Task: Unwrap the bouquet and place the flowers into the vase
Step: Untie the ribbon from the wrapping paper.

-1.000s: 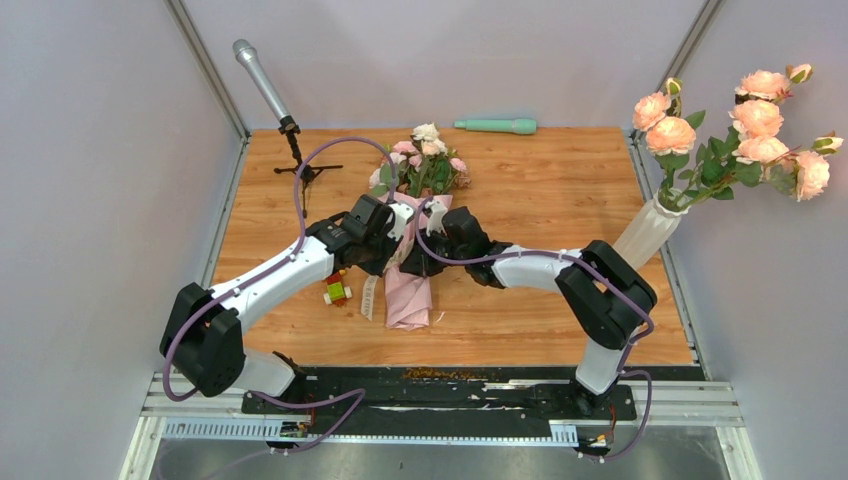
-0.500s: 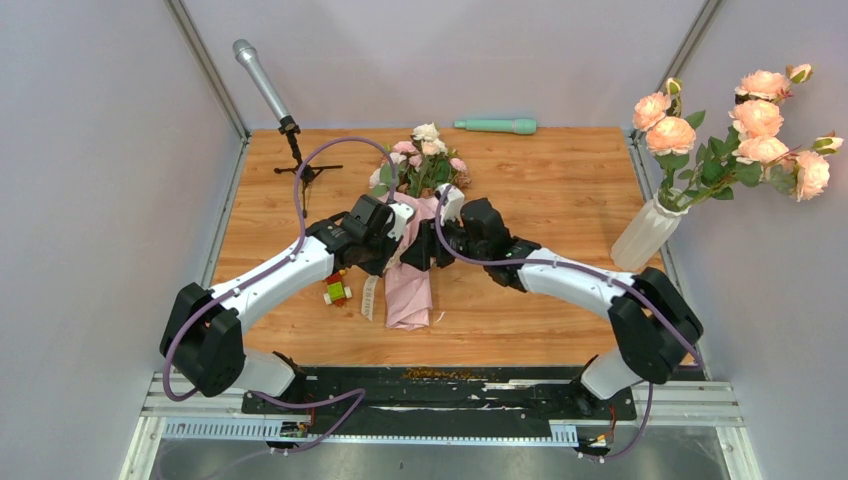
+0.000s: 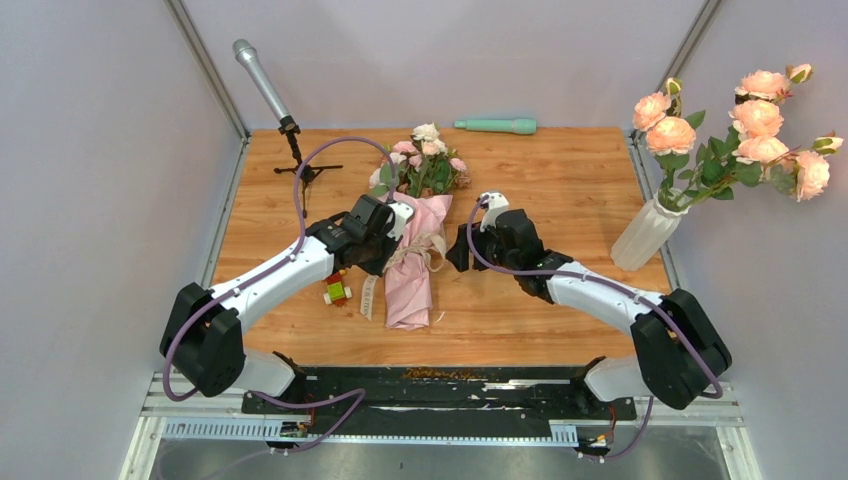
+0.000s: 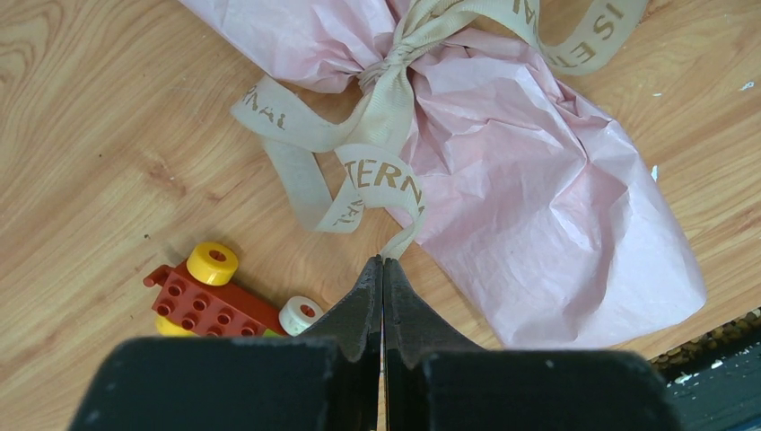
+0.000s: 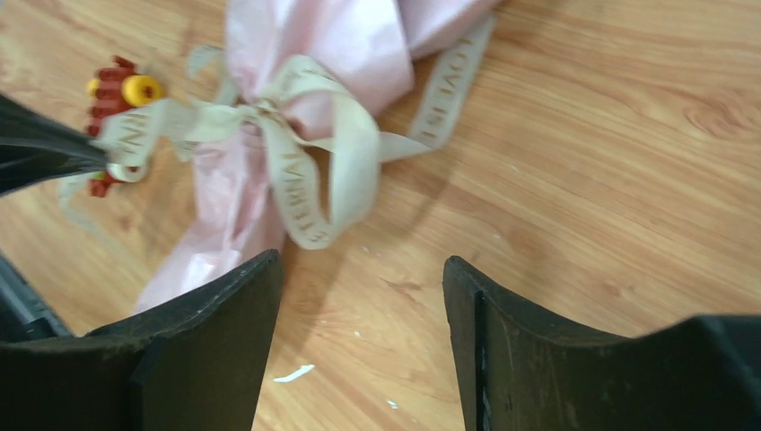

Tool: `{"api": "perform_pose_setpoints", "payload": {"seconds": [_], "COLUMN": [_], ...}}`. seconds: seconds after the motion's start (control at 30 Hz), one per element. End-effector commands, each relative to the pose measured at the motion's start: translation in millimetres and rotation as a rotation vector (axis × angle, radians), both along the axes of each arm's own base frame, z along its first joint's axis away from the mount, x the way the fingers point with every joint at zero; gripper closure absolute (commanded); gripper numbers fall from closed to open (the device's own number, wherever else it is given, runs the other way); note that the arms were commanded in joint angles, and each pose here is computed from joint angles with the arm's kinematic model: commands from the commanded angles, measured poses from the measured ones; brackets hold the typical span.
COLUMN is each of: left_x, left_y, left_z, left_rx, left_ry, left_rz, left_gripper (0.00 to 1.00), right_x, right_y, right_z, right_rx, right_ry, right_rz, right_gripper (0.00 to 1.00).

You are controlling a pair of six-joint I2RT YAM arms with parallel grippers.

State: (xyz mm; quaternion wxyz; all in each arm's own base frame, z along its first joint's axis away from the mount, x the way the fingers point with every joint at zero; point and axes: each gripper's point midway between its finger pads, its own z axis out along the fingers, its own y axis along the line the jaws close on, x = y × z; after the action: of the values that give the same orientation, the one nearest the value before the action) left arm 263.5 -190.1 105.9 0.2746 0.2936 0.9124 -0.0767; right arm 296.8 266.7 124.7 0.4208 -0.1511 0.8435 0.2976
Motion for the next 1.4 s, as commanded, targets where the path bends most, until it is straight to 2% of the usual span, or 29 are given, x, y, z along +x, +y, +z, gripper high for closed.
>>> {"api": "perform_pose_setpoints", "payload": {"seconds": [0.0, 0.1, 0.4, 0.87, 1.37], "left_x": [6.3, 6.3, 5.8, 5.3, 4.9], "left_y": [-3.1, -3.5, -3.6, -4.4, -5.0], "left_z": [14.7, 15.4, 16.1, 14.7, 13.7], "left_rx": [-0.022, -0.025, -0.027, -0.027, -0.029], "left_ry": [-0.045, -0.047, -0.047, -0.041, -0.036], "left_rz": [-0.002, -0.003, -0.005, -0.008, -0.009], "left_gripper": [1.00, 1.00, 1.00, 1.00, 1.00], "right_x": [22.9, 33.6, 48.0, 52.6, 54.4], "right_y": [-21.1, -34.0, -15.0, 15.6, 44.1], "right_z": [-11.0, -29.7, -60.0, -62.6, -67.7], "right_rx": [-0.027, -0.045, -0.077, -0.096, -0.139], "right_ry": [-0.044, 0.000, -0.018, -0.188, -0.244], "right_rz": [-0.097, -0.155, -0.074, 0.063, 0.156], "right_gripper": [0.35, 0.39, 0.44, 0.43, 0.39]}}
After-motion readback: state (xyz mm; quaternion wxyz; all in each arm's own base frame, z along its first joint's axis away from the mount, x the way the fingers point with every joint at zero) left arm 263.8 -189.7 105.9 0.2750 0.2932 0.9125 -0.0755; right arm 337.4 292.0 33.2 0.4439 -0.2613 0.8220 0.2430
